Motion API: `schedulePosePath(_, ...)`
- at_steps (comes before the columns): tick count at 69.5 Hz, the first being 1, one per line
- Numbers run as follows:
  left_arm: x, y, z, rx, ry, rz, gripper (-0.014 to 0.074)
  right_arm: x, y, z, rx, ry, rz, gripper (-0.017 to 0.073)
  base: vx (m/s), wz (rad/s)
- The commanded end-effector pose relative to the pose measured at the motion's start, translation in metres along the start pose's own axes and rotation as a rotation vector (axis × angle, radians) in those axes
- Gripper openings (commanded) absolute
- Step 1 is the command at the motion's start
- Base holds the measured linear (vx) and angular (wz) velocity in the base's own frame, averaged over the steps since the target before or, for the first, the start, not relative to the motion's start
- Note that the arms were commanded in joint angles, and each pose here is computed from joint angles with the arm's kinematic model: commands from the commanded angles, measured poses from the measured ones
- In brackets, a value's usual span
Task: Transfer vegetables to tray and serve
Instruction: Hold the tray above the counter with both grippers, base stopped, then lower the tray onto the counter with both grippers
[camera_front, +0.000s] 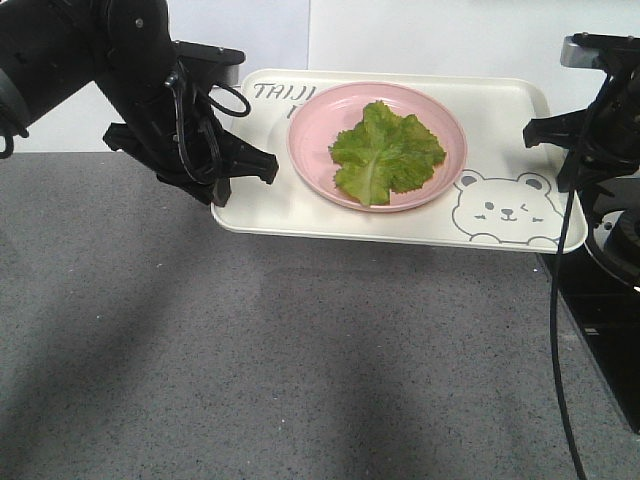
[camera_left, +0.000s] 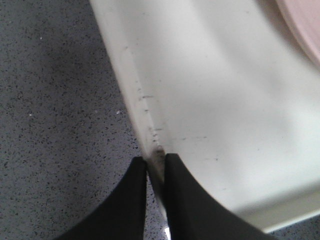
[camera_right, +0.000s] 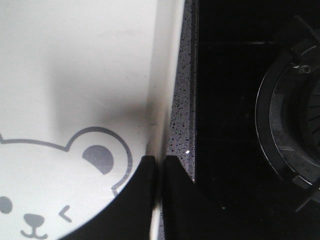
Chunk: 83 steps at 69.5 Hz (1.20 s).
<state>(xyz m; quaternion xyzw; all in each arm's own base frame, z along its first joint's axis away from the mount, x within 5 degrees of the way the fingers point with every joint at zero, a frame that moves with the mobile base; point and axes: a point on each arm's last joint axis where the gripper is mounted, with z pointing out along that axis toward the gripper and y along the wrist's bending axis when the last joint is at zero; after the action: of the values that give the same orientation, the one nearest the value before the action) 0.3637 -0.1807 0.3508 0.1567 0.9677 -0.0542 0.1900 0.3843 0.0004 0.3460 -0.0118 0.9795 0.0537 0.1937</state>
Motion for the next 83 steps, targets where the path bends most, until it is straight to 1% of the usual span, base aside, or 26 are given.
schedulePosePath(1, -0.003, -0.016, -0.041, 0.107, -0.149, 0.023, -0.0006, 0.002, 0.018, -0.032, -0.099, -0.068, -0.024, -0.0006, 0.0, 0.0)
schedulePosePath(20, -0.003, -0.016, -0.041, 0.108, -0.149, 0.022, -0.0006, 0.002, 0.018, -0.032, -0.099, -0.071, -0.026, -0.0006, 0.0, 0.0)
schedulePosePath(23, -0.003, -0.016, -0.041, 0.108, -0.148, 0.022, -0.0006, 0.002, 0.019, -0.032, -0.103, -0.072, -0.037, -0.0006, 0.0, 0.0)
schedulePosePath(29, -0.003, -0.014, -0.041, 0.102, -0.149, 0.022, -0.0006, 0.001, 0.023, -0.033, -0.145, -0.083, -0.09, -0.0006, 0.0, 0.0)
schedulePosePath(32, -0.004, -0.013, -0.04, 0.085, -0.151, 0.026, -0.0006, 0.001, 0.025, -0.033, -0.166, -0.089, -0.106, -0.0006, 0.0, 0.0)
schedulePosePath(41, -0.004, -0.006, -0.04, 0.012, -0.16, 0.042, -0.0006, -0.002, 0.03, -0.033, -0.228, -0.118, -0.121, -0.0006, 0.0, 0.0)
schedulePosePath(45, -0.005, -0.004, -0.04, -0.017, -0.165, 0.042, -0.0006, -0.004, 0.032, -0.033, -0.25, -0.133, -0.125, -0.0006, 0.0, 0.0)
schedulePosePath(52, -0.006, 0.001, -0.04, -0.035, -0.167, 0.037, -0.0006, -0.006, 0.036, -0.028, -0.292, -0.135, -0.133, -0.0006, 0.0, 0.0)
schedulePosePath(58, -0.006, 0.007, -0.04, -0.041, -0.167, 0.02, -0.0006, -0.008, 0.043, -0.018, -0.314, -0.119, -0.157, -0.0006, 0.0, 0.0)
schedulePosePath(63, -0.007, 0.014, -0.04, -0.049, -0.168, 0.002, -0.0006, -0.01, 0.051, -0.007, -0.313, -0.105, -0.182, -0.0006, 0.0, 0.0)
schedulePosePath(72, -0.008, 0.027, -0.04, -0.064, -0.168, -0.029, -0.0006, -0.012, 0.073, 0.014, -0.315, -0.082, -0.229, -0.0006, 0.0, 0.0)
schedulePosePath(83, -0.006, 0.042, -0.032, -0.083, -0.138, -0.059, -0.0006, -0.013, 0.091, 0.036, -0.308, -0.063, -0.264, -0.0006, 0.0, 0.0)
